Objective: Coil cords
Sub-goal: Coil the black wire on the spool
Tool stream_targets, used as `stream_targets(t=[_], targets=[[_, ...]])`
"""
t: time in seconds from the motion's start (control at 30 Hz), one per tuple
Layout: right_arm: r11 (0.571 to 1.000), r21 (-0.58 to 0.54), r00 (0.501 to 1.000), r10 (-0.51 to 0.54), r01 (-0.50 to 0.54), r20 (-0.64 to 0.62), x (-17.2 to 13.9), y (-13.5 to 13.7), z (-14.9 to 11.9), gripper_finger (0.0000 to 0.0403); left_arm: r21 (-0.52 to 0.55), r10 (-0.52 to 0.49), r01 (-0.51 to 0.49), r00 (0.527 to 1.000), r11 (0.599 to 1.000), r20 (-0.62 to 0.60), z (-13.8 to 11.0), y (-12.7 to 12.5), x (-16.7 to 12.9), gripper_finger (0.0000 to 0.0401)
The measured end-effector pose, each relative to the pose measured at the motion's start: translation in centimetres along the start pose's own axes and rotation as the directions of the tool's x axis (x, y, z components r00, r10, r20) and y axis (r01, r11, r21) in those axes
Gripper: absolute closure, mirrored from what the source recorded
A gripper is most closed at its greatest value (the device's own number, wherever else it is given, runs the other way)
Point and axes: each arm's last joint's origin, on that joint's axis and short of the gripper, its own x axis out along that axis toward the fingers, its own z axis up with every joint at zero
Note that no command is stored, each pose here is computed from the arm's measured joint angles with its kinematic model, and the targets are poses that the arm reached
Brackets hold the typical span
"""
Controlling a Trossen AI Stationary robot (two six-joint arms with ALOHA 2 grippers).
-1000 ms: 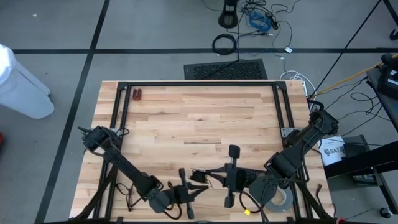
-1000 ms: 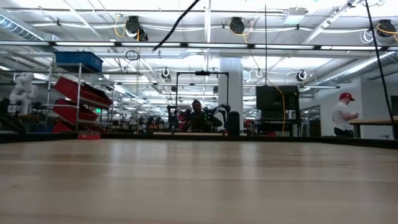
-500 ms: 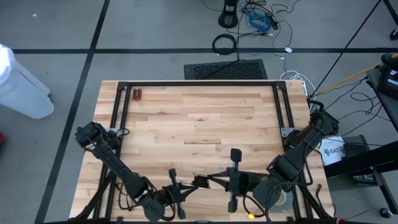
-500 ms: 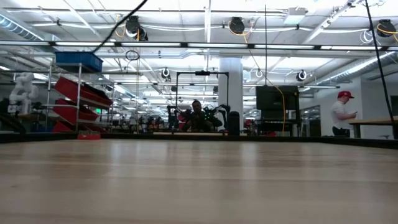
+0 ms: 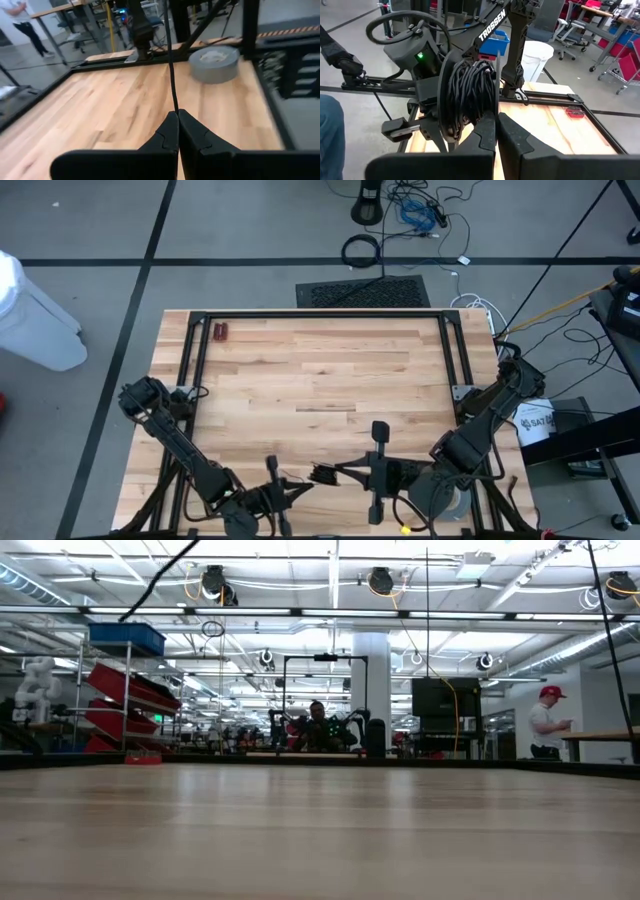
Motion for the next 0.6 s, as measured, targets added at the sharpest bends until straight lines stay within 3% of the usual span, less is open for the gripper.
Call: stream_targets(t=[0.17, 0.47, 0.6], targets=[[1.0, 0.005, 1.0, 0.002, -0.002, -0.01, -0.1, 0.1, -0.2, 0.0403, 0.034, 0.041, -0.039, 0.999, 0.999, -0.036, 0.0, 0.9, -0.5, 0.04], [1.0, 0.001, 1.0, 0.009, -0.009, -0.018, -0.3, 0.3, -0.3, 0.0403, 0.089, 0.023, -0.018, 0.999, 0.996, -0.049, 2.4, 3.1, -2.3, 0.04], [0.999, -0.002, 0.999, 0.037, -0.037, -0.03, -0.3, 0.4, -0.4, 0.0403, 0.059, 0.018, -0.015, 0.998, 0.998, -0.065, 3.0, 4.0, -3.4, 0.04]])
